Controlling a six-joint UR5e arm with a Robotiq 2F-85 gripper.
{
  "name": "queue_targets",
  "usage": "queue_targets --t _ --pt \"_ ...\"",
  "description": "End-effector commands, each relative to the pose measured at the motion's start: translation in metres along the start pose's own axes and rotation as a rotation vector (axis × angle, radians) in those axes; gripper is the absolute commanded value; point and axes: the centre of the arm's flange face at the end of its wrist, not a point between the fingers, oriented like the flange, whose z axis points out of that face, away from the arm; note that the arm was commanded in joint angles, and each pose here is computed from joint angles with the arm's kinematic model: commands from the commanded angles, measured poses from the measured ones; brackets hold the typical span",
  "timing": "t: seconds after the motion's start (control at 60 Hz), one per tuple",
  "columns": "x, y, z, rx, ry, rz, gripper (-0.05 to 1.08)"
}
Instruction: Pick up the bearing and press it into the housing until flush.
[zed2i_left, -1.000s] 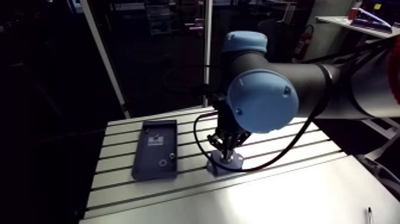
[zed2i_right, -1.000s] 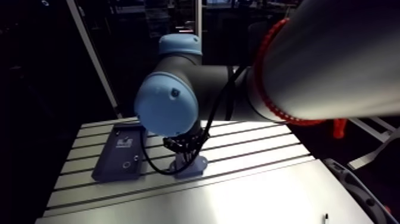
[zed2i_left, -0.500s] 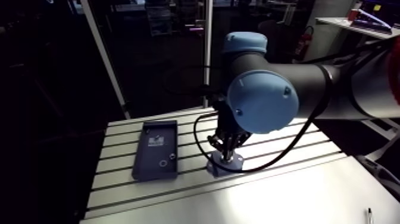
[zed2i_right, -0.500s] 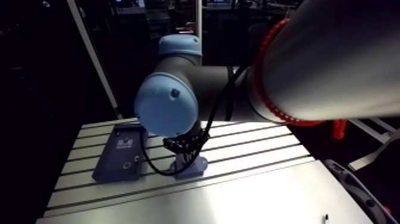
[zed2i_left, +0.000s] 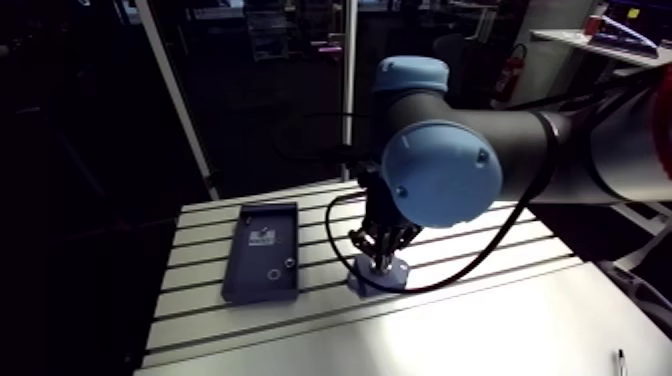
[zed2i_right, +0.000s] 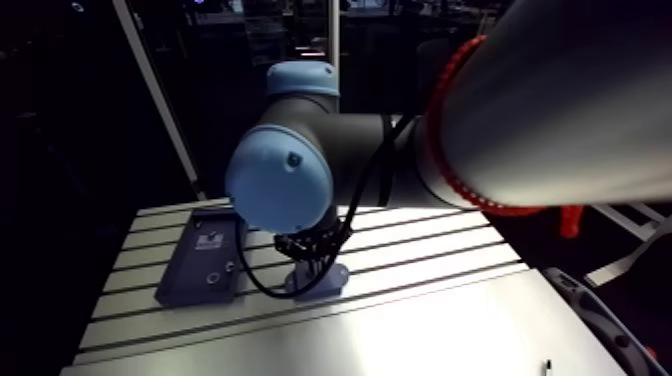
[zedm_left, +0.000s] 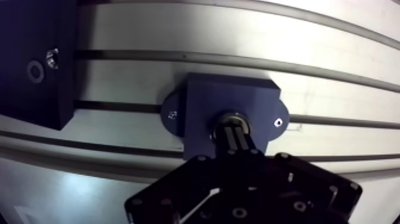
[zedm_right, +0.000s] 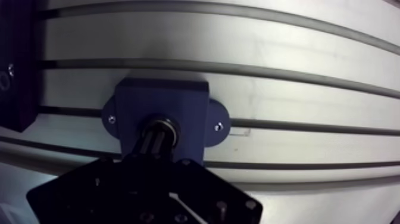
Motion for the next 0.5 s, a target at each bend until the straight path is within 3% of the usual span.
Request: queue_targets --t 0.017,0.5 --pt "-0.0025 -0.0002 0.0030 0.002 -0.005 0.001 0.90" --pt "-0.0024 0.0019 0.0028 0.003 -0.003 0.006 0.90"
